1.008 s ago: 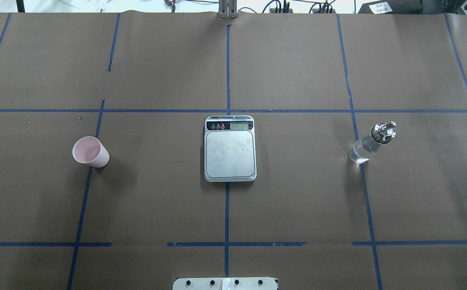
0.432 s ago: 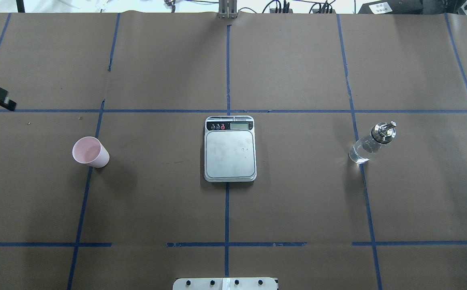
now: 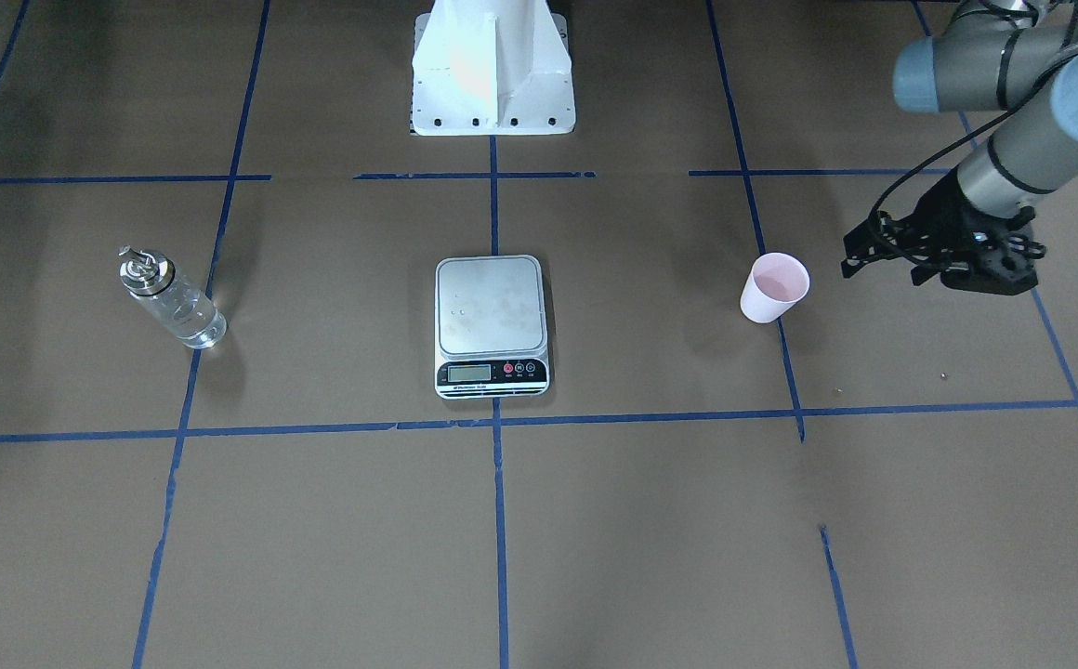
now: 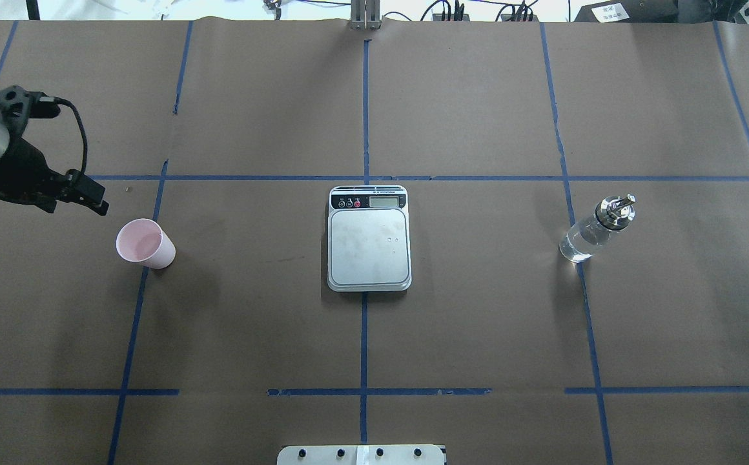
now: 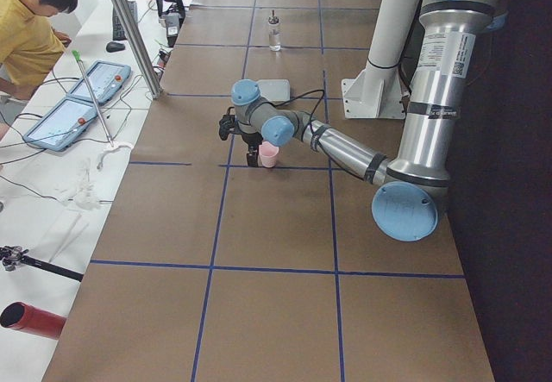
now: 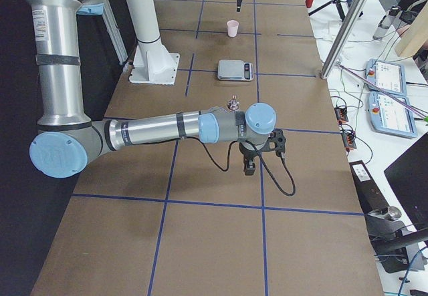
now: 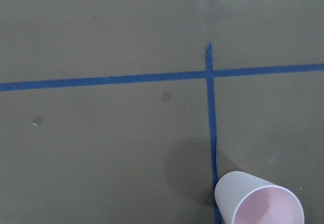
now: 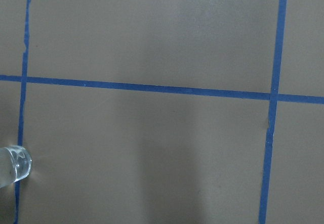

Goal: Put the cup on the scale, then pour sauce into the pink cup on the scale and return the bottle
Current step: 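Move the left gripper down onto the pink paper cup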

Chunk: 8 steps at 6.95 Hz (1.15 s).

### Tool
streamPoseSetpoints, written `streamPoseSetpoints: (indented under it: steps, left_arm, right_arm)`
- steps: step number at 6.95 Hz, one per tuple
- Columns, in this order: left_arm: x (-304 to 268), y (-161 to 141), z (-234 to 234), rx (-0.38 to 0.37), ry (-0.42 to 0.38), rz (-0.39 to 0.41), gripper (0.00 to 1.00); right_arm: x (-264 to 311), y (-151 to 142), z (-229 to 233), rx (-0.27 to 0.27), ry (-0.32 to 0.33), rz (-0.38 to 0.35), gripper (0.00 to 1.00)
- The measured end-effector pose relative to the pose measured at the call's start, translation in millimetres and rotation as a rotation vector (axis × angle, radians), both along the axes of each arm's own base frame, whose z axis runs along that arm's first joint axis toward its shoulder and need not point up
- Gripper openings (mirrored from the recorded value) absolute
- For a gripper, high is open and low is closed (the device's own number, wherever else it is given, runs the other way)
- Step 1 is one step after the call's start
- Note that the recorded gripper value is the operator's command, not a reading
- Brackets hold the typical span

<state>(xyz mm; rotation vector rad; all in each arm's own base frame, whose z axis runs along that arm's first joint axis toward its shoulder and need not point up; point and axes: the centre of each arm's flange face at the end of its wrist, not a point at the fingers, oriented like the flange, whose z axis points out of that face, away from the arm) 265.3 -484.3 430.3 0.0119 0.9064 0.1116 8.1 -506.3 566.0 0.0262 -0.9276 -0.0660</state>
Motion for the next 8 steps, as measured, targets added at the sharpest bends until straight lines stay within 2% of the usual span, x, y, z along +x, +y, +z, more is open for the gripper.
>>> streamPoseSetpoints:
  steps: [2, 5, 6, 7, 8]
  left_arm:
    - [34, 6, 3, -0.011, -0.006, 0.045, 0.93]
    - [49, 2, 10, -0.023, -0.017, 0.061, 0.85]
    - [53, 2, 12, -0.023, -0.017, 0.066, 0.74]
    - [59, 2, 14, -0.025, -0.019, 0.074, 0.51]
    - [62, 3, 15, -0.025, -0.019, 0.078, 0.17]
  right_arm:
    - [-1, 0, 0, 0.001, 0.0, -0.002, 1.0]
    - [-1, 0, 0, 0.001, 0.002, -0.002, 1.0]
    - [-1, 0, 0, 0.001, 0.002, -0.002, 1.0]
    - [-1, 0, 0, 0.002, 0.003, -0.002, 1.0]
    - [-1, 0, 0, 0.003, 0.003, -0.002, 1.0]
